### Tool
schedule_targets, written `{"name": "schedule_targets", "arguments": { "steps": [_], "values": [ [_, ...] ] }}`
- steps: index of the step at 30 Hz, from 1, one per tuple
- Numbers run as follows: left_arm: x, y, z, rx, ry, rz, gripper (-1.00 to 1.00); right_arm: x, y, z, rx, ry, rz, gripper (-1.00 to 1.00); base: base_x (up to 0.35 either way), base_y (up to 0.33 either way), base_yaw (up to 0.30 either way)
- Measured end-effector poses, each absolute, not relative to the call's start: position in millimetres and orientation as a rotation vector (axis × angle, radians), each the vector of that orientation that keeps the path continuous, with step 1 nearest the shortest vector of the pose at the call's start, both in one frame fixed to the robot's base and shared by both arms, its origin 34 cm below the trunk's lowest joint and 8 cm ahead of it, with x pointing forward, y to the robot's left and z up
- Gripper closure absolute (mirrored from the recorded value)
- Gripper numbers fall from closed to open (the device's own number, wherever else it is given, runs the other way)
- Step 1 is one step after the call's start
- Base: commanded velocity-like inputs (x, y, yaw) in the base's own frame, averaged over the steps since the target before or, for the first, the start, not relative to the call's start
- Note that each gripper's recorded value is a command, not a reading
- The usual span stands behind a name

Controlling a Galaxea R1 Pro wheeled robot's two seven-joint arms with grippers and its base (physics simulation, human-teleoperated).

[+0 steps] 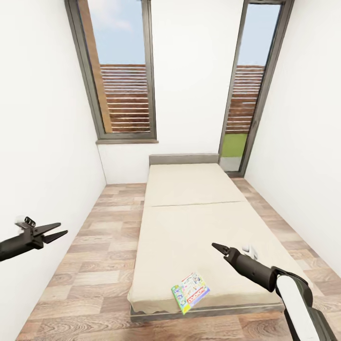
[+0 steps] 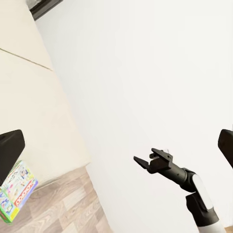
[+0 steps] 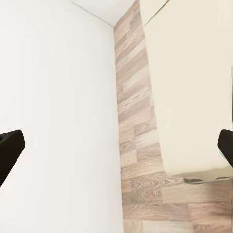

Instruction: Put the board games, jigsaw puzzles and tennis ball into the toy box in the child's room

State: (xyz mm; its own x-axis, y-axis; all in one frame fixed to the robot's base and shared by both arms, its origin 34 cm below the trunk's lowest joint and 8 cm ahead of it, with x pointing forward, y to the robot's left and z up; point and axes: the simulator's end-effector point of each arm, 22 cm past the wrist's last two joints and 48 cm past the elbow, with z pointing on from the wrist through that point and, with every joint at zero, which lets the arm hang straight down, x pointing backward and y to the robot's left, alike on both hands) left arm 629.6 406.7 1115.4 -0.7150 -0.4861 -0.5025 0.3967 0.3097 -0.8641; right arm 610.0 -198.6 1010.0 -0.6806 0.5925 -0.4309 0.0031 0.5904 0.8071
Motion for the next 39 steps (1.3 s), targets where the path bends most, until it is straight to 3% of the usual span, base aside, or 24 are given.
{"name": "schedule_targets", "arguments": {
  "steps": [39],
  "values": [
    [632.5,393.2,1110.1,-0.077,1.831,-1.526,-1.0,595.8,-223.7,1004.3,0.587,2.088,1.077,-1.0,0.0,0.0,0.0]
  ]
}}
